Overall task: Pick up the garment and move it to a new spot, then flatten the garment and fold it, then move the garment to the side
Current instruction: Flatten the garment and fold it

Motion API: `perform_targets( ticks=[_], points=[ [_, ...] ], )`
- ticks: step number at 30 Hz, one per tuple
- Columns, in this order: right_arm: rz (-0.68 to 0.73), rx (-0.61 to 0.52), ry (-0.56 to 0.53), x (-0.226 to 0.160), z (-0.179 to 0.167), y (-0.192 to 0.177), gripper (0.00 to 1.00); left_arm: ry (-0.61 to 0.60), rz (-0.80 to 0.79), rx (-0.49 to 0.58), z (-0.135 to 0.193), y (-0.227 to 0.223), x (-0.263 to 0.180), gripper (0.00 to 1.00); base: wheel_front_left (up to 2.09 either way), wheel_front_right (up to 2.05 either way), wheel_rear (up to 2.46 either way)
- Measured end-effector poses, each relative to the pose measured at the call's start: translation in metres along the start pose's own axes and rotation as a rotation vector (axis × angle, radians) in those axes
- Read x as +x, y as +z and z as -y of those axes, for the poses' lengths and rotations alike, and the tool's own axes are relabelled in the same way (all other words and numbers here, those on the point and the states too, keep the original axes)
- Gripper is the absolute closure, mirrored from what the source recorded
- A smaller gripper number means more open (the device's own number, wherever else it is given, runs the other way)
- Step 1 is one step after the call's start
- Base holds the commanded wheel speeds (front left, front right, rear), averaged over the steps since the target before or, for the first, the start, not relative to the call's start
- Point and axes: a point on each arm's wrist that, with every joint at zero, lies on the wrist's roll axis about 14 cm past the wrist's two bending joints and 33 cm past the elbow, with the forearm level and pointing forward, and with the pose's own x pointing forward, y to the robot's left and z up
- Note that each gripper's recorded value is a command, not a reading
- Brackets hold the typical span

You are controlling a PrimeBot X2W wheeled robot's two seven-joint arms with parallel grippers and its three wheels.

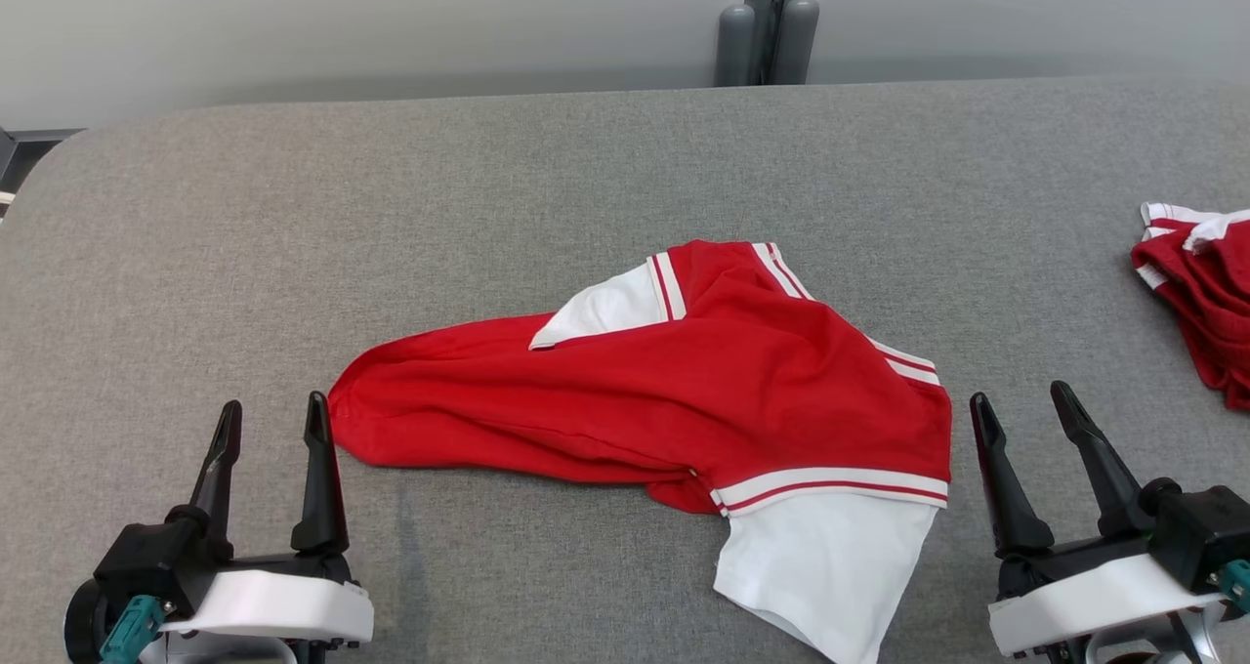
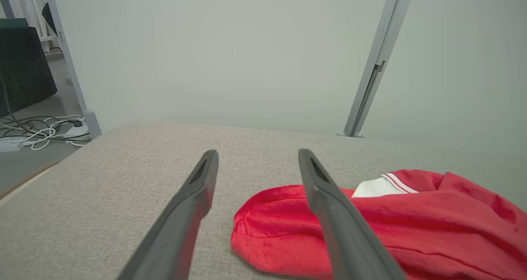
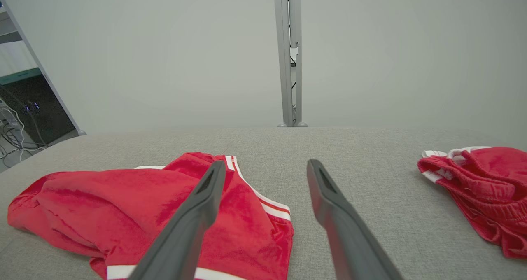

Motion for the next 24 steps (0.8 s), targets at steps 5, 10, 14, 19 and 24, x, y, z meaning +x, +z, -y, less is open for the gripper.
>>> perform_targets(
  ticks=[5, 10, 14, 19, 24],
  points=[
    [-0.004, 0.002, 0.002, 0.001, 0.0, -0.002, 0.0, -0.008, -0.01, 0.003, 0.002, -0.001, 0.001, 0.0, 0.0, 0.0, 0.0],
    [-0.011, 0.004, 0.005, 0.004, -0.001, -0.005, 0.0, -0.028, -0.021, 0.011, 0.004, -0.002, 0.003, 0.0, 0.0, 0.0, 0.0],
    [-0.016, 0.007, 0.014, 0.01, -0.003, -0.007, 0.0, -0.094, -0.058, 0.014, 0.013, -0.005, 0.016, 0.0, 0.0, 0.0, 0.0],
    [-0.036, 0.012, 0.024, 0.015, -0.005, -0.015, 0.0, -0.146, -0.241, 0.008, 0.013, -0.044, 0.027, 0.0, 0.0, 0.0, 0.0],
    [-0.047, 0.018, 0.016, 0.016, -0.003, -0.02, 0.0, -0.135, -0.386, -0.01, 0.002, -0.081, 0.03, 0.0, 0.0, 0.0, 0.0]
  ],
)
